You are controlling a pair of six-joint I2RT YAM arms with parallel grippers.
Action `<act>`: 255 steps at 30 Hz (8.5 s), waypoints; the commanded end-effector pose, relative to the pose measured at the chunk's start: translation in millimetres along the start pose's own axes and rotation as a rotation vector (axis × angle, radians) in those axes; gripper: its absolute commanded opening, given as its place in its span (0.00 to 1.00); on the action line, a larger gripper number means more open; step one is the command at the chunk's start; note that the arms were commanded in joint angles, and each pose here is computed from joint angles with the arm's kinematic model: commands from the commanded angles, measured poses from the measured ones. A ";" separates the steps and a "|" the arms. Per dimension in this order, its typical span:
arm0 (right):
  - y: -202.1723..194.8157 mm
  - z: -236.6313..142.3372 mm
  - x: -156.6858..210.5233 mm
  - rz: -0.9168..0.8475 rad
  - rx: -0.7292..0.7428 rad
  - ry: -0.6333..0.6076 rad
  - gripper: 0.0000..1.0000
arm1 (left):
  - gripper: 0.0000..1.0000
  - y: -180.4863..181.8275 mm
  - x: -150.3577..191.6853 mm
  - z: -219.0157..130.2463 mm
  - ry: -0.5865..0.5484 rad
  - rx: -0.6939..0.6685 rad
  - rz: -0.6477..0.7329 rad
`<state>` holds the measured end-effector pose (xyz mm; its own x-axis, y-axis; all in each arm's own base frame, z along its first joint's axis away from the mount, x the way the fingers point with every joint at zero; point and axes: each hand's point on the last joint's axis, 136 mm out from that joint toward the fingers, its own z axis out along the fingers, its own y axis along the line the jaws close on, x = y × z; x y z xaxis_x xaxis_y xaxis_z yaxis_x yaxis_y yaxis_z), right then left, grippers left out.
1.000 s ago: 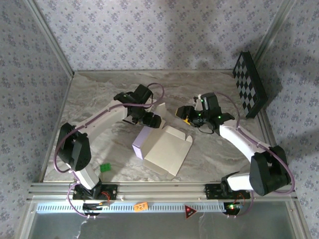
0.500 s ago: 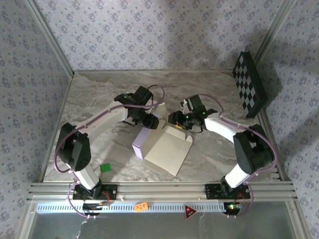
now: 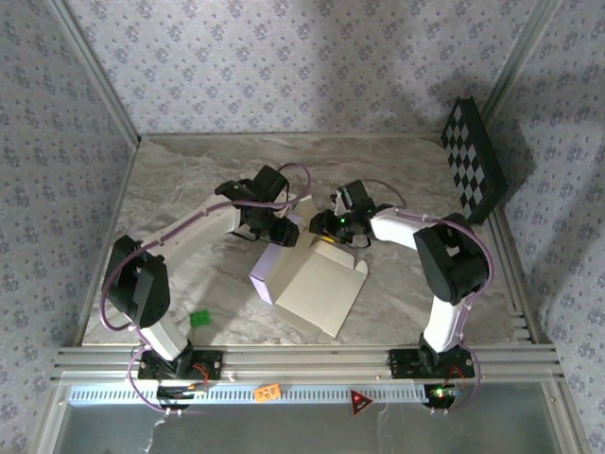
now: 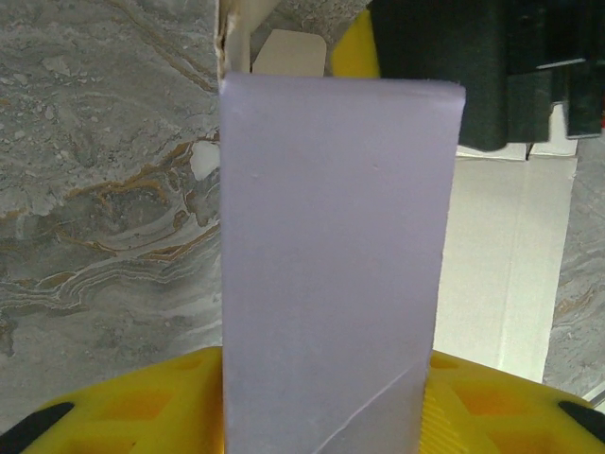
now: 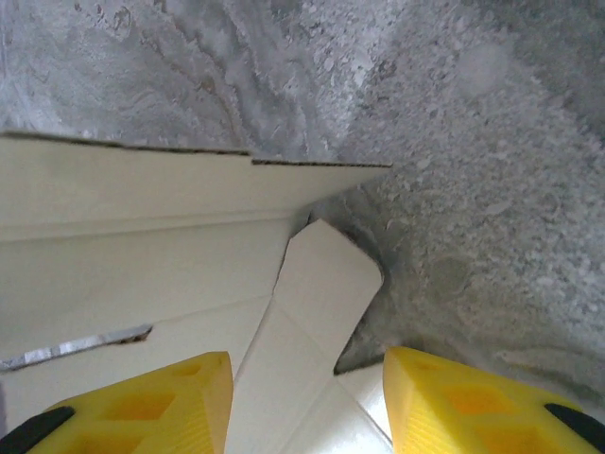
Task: Fold the paper box
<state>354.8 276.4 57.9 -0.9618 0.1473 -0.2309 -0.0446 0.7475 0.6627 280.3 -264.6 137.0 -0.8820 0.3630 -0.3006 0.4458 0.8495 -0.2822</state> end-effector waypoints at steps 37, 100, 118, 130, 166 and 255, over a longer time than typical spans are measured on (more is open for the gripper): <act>28.1 5.0 -5.7 -0.055 -0.172 -0.068 0.40 | 0.46 -4.7 4.0 -5.8 0.002 0.014 -0.008; -56.2 57.3 110.9 -0.018 0.370 0.221 0.00 | 0.54 -15.0 11.9 5.1 0.057 0.086 -0.057; 39.4 -46.3 31.7 -0.229 0.072 -0.028 0.27 | 0.52 -11.1 12.8 5.8 0.013 0.077 -0.003; 49.6 -91.2 -3.3 -0.667 -0.010 -0.099 0.48 | 0.52 -16.0 21.6 -1.4 0.029 0.102 0.082; 70.3 -53.9 -21.2 -0.942 -0.142 0.044 0.10 | 0.47 3.3 23.2 5.4 0.044 -0.001 0.051; 77.1 -57.5 15.5 -0.343 0.185 -0.681 0.00 | 0.44 5.9 14.0 17.8 -0.068 0.023 -0.142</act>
<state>328.1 292.8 134.1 -0.5383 0.1289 -0.8329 -0.2195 0.9327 0.2862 277.1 -260.9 135.5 -0.8927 0.2320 -0.3864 0.3717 0.8637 -0.3403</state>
